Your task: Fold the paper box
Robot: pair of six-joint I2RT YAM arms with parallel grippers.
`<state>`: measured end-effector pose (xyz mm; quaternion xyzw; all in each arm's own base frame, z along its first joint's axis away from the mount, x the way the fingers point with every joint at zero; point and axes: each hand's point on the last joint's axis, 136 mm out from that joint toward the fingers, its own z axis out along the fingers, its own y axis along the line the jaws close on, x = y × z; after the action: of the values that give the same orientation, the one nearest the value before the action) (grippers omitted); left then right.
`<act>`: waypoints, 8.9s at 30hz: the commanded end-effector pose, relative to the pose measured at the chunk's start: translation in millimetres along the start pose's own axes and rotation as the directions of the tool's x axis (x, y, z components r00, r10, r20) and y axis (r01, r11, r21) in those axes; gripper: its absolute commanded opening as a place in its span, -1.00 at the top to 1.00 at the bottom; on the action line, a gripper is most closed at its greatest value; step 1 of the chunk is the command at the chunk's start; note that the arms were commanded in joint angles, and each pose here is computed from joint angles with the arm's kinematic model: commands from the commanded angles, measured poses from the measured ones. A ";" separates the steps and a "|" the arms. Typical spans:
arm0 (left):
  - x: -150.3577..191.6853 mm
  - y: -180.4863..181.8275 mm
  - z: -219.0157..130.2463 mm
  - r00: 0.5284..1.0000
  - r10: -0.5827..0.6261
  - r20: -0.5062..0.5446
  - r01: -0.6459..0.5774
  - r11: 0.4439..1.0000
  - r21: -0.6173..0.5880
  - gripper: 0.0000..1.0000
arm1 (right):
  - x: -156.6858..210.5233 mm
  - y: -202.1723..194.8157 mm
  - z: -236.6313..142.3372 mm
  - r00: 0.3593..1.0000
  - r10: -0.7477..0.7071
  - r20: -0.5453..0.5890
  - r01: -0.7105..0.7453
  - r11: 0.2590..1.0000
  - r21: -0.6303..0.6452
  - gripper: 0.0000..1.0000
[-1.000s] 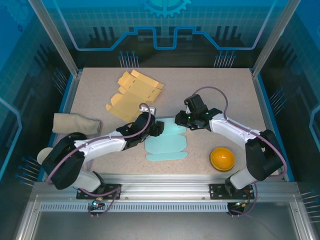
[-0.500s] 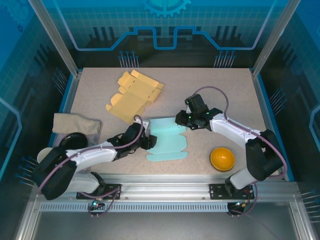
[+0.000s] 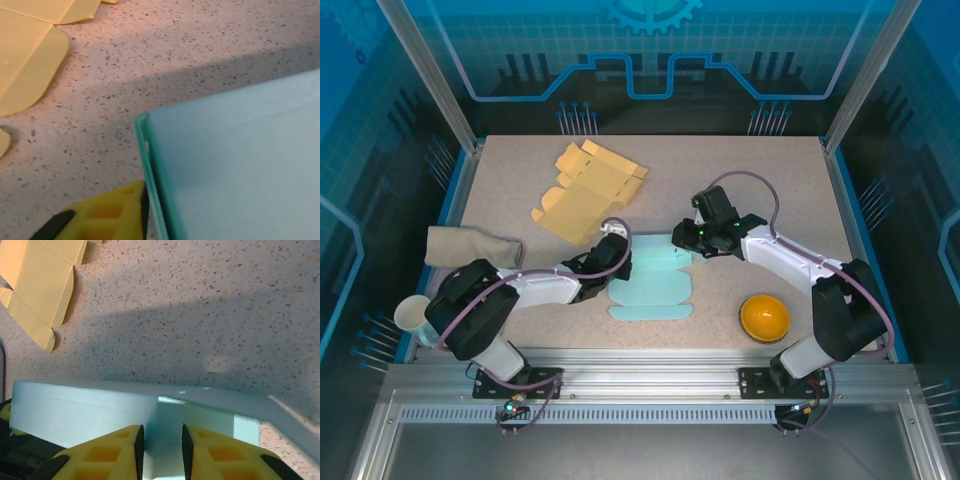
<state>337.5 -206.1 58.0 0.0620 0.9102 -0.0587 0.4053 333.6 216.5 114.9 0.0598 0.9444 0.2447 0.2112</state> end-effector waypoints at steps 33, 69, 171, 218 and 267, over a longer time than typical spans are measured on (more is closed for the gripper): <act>-1.4 30.9 -4.3 0.874 -0.408 -0.264 0.370 0.911 -0.184 0.69 | 6.6 -20.4 27.7 0.998 -0.040 0.043 0.038 0.998 0.046 0.38; 0.5 39.0 4.2 0.897 -0.361 -0.253 0.311 0.925 -0.217 0.72 | -3.2 31.6 -4.2 0.959 -0.269 0.090 0.272 0.962 -0.033 0.39; -26.1 -1.1 -24.6 0.960 -0.240 -0.142 0.216 0.962 -0.168 0.70 | -54.9 7.4 -19.6 0.561 -0.760 0.328 0.690 0.648 0.322 0.23; -52.1 -20.0 -33.3 0.985 -0.157 -0.073 0.158 0.988 0.004 0.69 | -39.5 -25.0 -96.4 0.483 -0.686 0.545 0.825 0.565 -0.020 -0.16; -62.4 -28.7 -56.2 0.958 -0.285 -0.022 0.286 0.957 0.044 0.74 | -38.5 56.9 -34.6 0.439 -0.774 0.457 0.771 0.585 0.251 0.27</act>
<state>331.8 -197.8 114.2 -0.0671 0.9240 -0.0731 0.3694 336.7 243.1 167.1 -0.3576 0.7755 0.1276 0.5045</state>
